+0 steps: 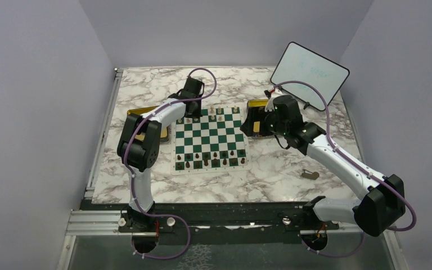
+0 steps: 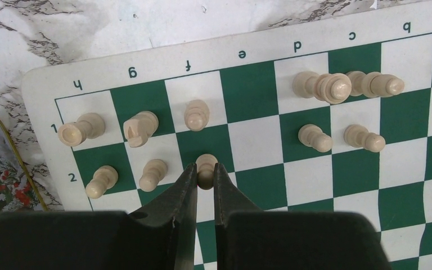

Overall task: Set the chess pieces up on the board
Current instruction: Place the chess piece on the chessboard.

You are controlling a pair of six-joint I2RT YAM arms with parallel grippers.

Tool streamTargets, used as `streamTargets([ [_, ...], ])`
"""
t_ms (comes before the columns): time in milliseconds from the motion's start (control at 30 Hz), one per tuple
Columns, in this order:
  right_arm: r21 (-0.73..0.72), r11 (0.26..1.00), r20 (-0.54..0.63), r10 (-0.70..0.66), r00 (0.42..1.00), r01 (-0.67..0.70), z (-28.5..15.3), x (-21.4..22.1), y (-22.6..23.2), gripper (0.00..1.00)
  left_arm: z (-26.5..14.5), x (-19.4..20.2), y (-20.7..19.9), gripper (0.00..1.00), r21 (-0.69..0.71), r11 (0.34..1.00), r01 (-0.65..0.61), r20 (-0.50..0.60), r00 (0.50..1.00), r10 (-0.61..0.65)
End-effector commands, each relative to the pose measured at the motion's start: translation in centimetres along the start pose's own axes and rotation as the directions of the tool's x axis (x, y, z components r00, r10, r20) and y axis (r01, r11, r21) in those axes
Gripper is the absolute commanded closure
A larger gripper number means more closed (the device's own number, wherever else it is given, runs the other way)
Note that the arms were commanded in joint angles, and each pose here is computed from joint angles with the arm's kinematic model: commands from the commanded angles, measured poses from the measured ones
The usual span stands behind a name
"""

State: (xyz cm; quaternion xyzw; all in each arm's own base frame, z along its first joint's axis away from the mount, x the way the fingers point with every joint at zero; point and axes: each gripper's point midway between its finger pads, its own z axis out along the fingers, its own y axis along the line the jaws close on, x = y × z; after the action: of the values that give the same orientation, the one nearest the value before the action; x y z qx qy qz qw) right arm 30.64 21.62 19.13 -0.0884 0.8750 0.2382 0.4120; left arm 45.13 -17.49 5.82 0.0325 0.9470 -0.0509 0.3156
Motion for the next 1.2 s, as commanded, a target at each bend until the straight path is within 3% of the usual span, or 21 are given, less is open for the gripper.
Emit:
streamTargets([
  [0, 0.031, 0.999, 0.011, -0.012, 1.0, 0.012, -0.01, -0.45, -0.65, 0.0, 0.45, -1.04, -0.49, 0.86, -0.001, 1.0, 0.005, 0.032, 0.999, -0.005],
  [1167, 0.046, 0.999, 0.016, -0.021, 1.0, 0.021, -0.22, -0.53, -0.94, 0.0, 1.12, -0.96, -0.17, 0.85, -0.022, 1.0, -0.006, 0.029, 1.0, 0.007],
])
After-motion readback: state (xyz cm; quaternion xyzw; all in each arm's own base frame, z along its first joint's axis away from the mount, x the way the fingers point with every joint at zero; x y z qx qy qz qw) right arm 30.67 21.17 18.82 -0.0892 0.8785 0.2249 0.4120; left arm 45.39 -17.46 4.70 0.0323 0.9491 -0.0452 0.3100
